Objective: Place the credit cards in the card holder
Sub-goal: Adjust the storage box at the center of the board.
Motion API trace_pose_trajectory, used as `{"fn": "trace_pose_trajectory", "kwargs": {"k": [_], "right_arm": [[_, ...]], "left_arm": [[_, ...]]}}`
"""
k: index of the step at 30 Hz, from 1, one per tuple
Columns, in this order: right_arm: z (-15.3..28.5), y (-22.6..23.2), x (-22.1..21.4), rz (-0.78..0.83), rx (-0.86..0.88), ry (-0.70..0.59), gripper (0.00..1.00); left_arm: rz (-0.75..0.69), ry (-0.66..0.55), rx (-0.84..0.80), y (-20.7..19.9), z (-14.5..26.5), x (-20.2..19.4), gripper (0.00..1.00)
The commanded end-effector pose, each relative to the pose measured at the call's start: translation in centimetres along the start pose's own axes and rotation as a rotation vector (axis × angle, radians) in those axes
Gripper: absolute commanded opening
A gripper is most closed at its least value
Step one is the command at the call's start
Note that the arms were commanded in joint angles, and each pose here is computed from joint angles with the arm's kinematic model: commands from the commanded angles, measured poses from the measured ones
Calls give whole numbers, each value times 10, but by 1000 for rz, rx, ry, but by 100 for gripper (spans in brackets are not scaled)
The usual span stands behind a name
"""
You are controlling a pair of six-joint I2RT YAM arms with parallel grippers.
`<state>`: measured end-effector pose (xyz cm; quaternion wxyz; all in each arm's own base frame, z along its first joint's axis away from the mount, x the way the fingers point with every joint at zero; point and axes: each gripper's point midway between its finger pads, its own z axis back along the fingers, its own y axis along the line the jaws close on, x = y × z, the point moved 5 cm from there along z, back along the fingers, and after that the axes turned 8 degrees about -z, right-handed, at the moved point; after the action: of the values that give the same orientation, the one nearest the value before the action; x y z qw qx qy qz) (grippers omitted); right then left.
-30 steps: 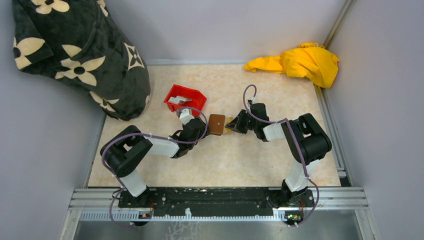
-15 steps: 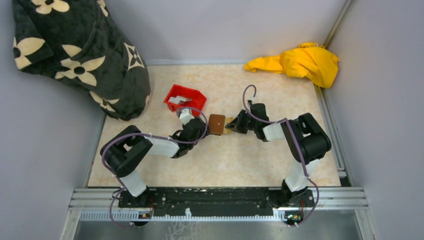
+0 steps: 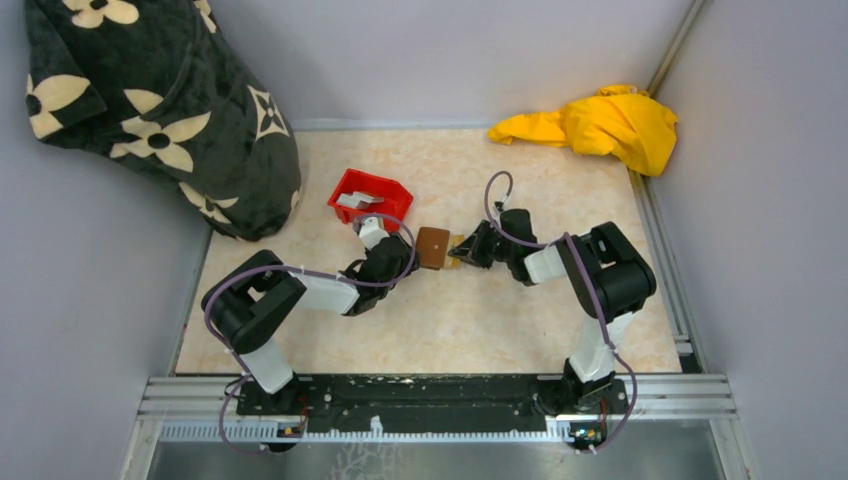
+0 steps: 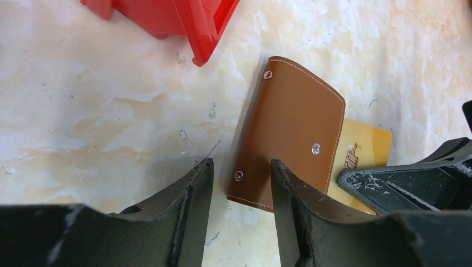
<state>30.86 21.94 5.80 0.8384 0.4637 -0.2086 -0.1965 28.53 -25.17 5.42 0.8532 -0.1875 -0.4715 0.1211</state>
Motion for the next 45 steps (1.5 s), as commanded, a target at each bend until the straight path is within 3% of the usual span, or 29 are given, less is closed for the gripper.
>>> {"fn": "trace_pose_trajectory", "kwargs": {"k": [1, 14, 27, 45], "right_arm": [[3, 12, 6, 20, 70, -22, 0], [2, 10, 4, -7, 107, -19, 0], [1, 11, 4, -12, 122, -14, 0], [-4, 7, 3, -24, 128, -6, 0]], "left_arm": [[-148, 189, 222, 66, 15, -49, 51], [-95, 167, 231, 67, 15, -47, 51], [-44, 134, 257, 69, 7, -36, 37], [-69, 211, 266, 76, -10, -48, 36]]}}
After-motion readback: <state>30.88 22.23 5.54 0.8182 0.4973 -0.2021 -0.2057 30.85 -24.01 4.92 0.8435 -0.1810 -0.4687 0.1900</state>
